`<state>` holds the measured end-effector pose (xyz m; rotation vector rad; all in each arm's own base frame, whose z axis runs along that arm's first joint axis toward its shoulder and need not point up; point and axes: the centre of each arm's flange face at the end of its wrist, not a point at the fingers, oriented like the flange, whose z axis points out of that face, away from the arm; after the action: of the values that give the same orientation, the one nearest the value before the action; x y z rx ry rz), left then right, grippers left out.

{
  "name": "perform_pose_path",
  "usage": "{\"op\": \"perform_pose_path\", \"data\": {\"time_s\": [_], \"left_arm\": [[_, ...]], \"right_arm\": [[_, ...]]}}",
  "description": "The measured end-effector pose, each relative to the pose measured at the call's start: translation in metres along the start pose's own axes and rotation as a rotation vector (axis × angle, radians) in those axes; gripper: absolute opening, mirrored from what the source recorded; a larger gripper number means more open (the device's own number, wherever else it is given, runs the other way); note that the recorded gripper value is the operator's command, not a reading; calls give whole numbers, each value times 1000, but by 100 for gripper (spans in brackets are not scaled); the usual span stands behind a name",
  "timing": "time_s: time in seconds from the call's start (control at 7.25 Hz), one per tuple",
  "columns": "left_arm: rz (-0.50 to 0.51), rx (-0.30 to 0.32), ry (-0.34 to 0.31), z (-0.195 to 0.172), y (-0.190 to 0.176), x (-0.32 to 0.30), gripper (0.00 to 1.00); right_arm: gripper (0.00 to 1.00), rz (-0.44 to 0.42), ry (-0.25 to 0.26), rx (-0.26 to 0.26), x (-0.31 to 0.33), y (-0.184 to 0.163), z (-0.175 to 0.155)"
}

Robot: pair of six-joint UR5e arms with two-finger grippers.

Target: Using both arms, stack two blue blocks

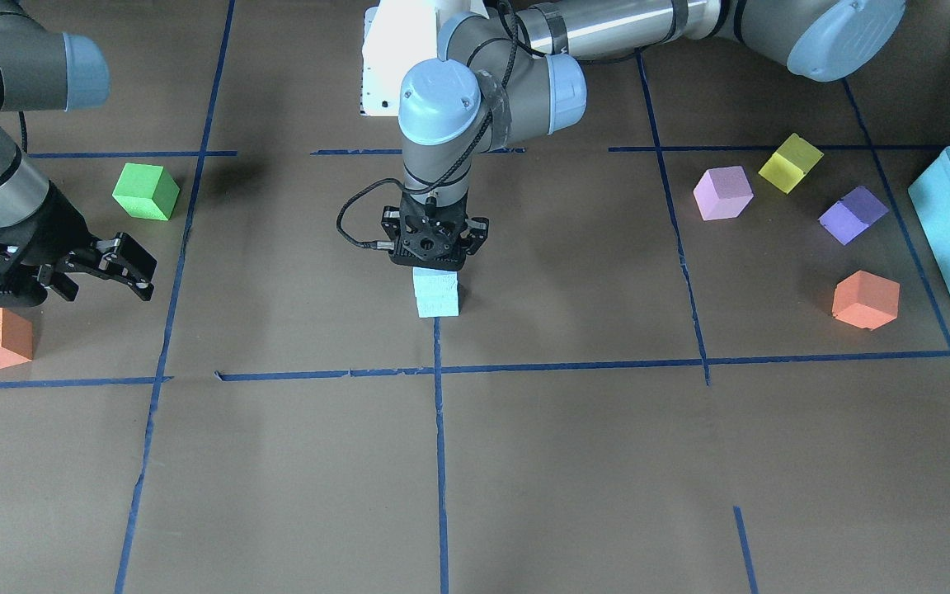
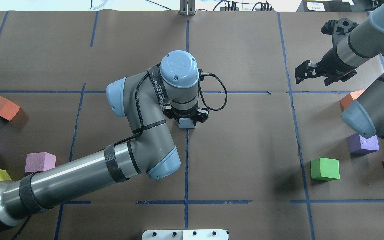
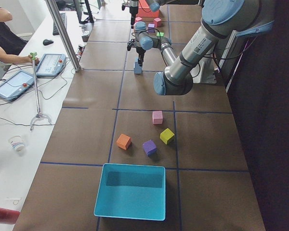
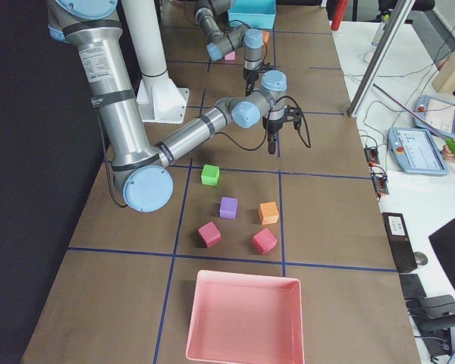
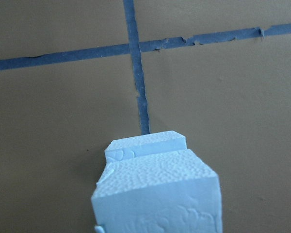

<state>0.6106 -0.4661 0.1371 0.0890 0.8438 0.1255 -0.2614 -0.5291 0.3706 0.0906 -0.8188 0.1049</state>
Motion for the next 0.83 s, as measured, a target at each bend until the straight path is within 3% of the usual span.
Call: {"op": "perform_pose_path", "data": {"time_s": [0.14,0.55,0.83], "left_arm": [[3,3,0,1,0,0,100],[8,23,22,-19,1,2,100],[3,73,59,-91,10,-12,100]], "right_arm": [[100,-1,1,-2,0,0,2],[100,0,4,-6,1,-1,5],[100,0,5,-6,1,-1,6]]}}
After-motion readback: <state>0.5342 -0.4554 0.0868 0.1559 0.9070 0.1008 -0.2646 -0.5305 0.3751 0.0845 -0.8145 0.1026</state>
